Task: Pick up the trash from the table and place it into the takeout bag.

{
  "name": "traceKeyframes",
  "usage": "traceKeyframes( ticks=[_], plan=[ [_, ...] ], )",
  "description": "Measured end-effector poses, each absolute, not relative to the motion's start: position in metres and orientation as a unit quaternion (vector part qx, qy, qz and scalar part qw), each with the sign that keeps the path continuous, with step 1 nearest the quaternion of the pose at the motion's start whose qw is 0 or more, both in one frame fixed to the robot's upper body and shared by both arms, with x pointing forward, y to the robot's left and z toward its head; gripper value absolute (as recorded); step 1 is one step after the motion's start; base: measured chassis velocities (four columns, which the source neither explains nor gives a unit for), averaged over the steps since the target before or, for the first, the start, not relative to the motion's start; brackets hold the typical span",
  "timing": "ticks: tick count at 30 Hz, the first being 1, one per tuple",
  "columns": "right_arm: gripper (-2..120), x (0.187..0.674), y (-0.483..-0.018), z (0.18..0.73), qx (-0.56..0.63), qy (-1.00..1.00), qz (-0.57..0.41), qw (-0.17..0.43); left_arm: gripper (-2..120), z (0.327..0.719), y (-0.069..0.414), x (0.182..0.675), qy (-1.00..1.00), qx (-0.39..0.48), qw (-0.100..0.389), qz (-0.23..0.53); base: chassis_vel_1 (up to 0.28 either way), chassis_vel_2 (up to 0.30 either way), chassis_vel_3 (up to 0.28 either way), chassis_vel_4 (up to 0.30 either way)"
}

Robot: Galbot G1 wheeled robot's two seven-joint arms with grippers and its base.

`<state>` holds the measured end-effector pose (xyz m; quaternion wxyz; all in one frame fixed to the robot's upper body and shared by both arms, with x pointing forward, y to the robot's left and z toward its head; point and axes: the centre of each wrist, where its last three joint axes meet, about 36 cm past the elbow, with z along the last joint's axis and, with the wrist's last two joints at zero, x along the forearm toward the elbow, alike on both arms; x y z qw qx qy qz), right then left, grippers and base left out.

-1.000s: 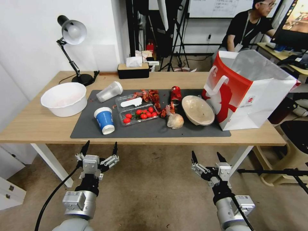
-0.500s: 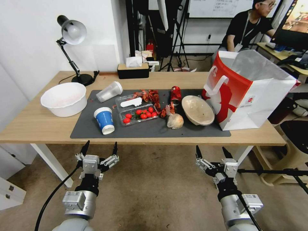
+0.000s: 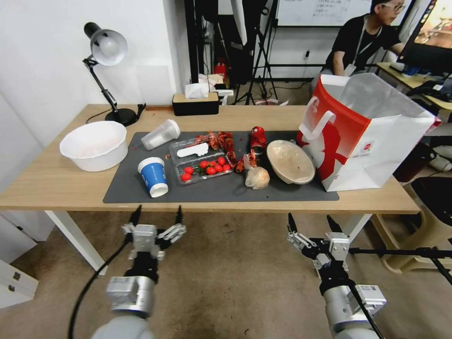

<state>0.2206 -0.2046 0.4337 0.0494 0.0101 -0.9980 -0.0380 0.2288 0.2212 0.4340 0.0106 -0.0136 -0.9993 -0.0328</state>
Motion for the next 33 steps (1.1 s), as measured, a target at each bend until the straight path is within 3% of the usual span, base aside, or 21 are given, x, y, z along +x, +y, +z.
traceKeyframes(
  ticks=[13, 18, 19, 21, 25, 28, 33],
  plan=[
    [100, 0.221, -0.205, 0.439, 0.006, -0.998, -0.038, 0.041, 100, 0.434, 0.22, 0.229, -0.999, -0.012, 0.01, -0.031, 0.0, 0.0, 0.0, 0.0],
    [100, 0.221, -0.204, 0.437, 0.007, -0.998, -0.04, 0.043, 100, 0.433, 0.173, 0.237, -1.0, -0.012, 0.013, 0.022, 0.0, 0.0, 0.0, 0.0],
    [100, 0.222, -0.203, 0.437, 0.008, -0.998, -0.046, 0.044, 100, 0.436, 0.169, 0.235, -0.998, -0.059, 0.005, 0.023, 0.0, 0.0, 0.0, 0.0],
    [100, 0.222, -0.204, 0.438, 0.009, -0.998, -0.051, 0.045, 100, 0.435, 0.177, 0.234, -0.998, -0.058, 0.005, 0.014, 0.0, 0.0, 0.0, 0.0],
    [100, 0.227, -0.204, 0.442, 0.013, -0.994, -0.1, 0.052, 100, 0.435, 0.196, 0.233, -0.999, -0.043, 0.005, -0.006, 0.0, 0.0, 0.0, 0.0],
    [100, 0.235, -0.206, 0.454, 0.011, -0.976, -0.211, 0.056, 100, 0.434, 0.203, 0.231, -0.999, -0.036, 0.008, -0.013, 0.0, 0.0, 0.0, 0.0],
    [100, 0.244, -0.207, 0.466, 0.008, -0.951, -0.303, 0.059, 100, 0.434, 0.197, 0.233, -0.999, -0.031, 0.007, -0.006, 0.0, 0.0, 0.0, 0.0]
  ],
)
